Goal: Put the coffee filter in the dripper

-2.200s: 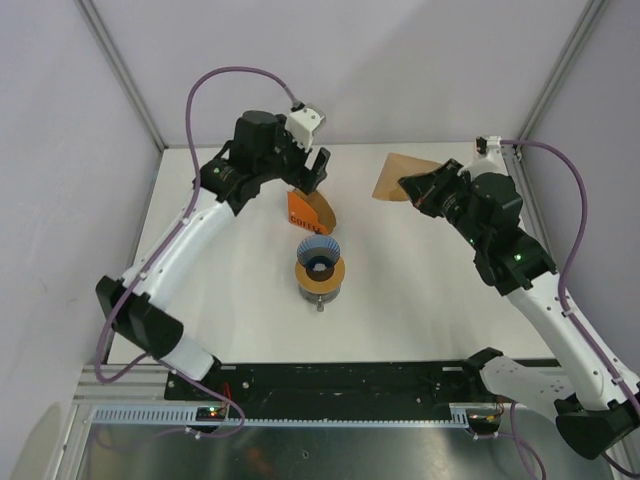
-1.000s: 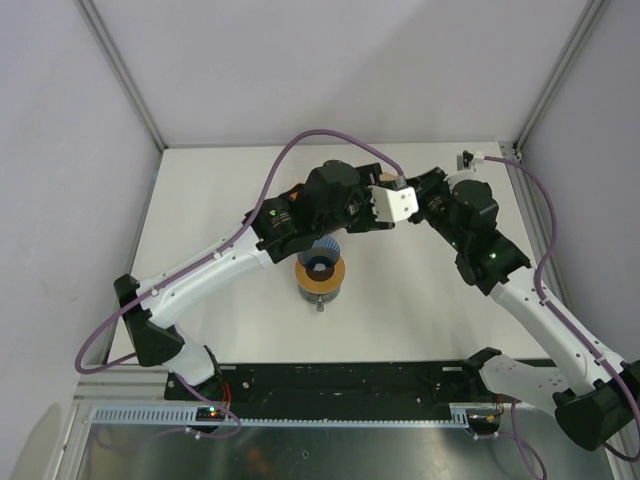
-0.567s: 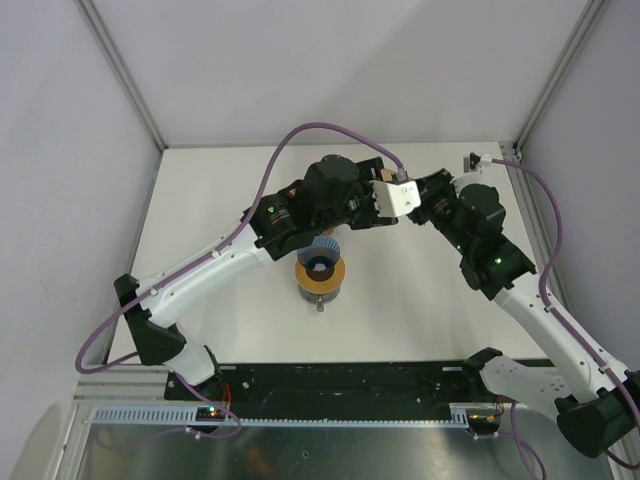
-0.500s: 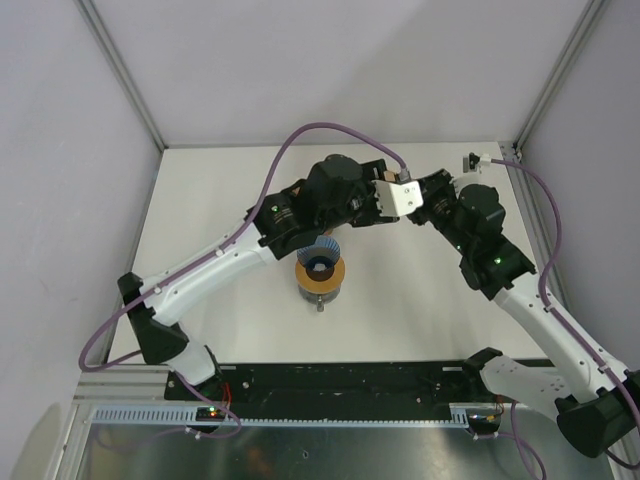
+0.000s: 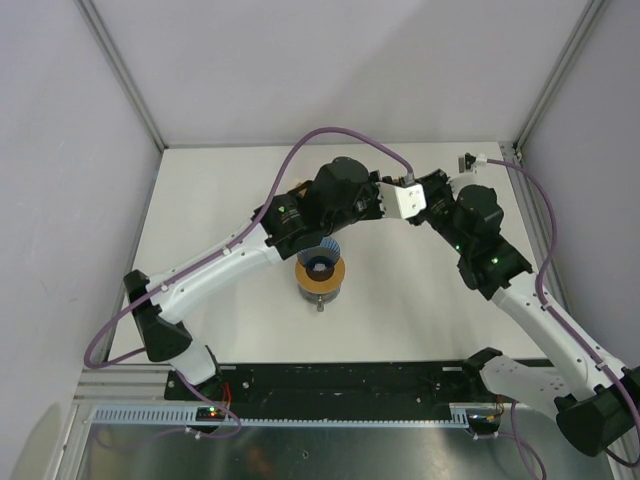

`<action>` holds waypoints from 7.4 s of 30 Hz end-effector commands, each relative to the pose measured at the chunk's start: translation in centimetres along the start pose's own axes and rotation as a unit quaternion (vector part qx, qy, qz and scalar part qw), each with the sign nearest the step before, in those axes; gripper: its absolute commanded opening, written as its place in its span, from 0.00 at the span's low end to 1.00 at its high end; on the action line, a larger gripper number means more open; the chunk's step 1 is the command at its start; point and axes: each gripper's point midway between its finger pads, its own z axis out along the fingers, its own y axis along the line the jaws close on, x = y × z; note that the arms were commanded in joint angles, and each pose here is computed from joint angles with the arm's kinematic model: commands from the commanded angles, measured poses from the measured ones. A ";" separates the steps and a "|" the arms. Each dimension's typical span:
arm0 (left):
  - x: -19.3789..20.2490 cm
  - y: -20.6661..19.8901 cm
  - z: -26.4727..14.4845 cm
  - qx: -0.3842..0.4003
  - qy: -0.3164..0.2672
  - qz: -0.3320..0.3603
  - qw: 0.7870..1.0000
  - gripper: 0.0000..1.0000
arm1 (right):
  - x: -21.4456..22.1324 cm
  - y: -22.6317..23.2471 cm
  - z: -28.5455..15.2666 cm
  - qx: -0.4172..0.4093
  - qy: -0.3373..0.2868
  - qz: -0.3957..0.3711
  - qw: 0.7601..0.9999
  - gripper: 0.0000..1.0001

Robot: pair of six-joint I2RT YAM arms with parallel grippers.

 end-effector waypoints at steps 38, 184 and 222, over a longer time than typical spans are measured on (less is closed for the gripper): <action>3.7 -3.0 -9.9 0.128 -0.015 -0.191 0.973 0.00 | 10.1 6.2 -9.0 -0.346 0.123 -0.814 0.450 0.71; 15.6 -3.1 -8.1 0.109 0.087 -0.400 0.906 0.72 | 11.3 2.2 2.4 -0.073 0.226 -0.648 0.724 0.66; 19.1 -9.5 -6.4 0.159 0.153 -0.399 0.890 0.49 | 15.3 -13.6 3.7 0.168 0.303 -0.532 0.773 0.63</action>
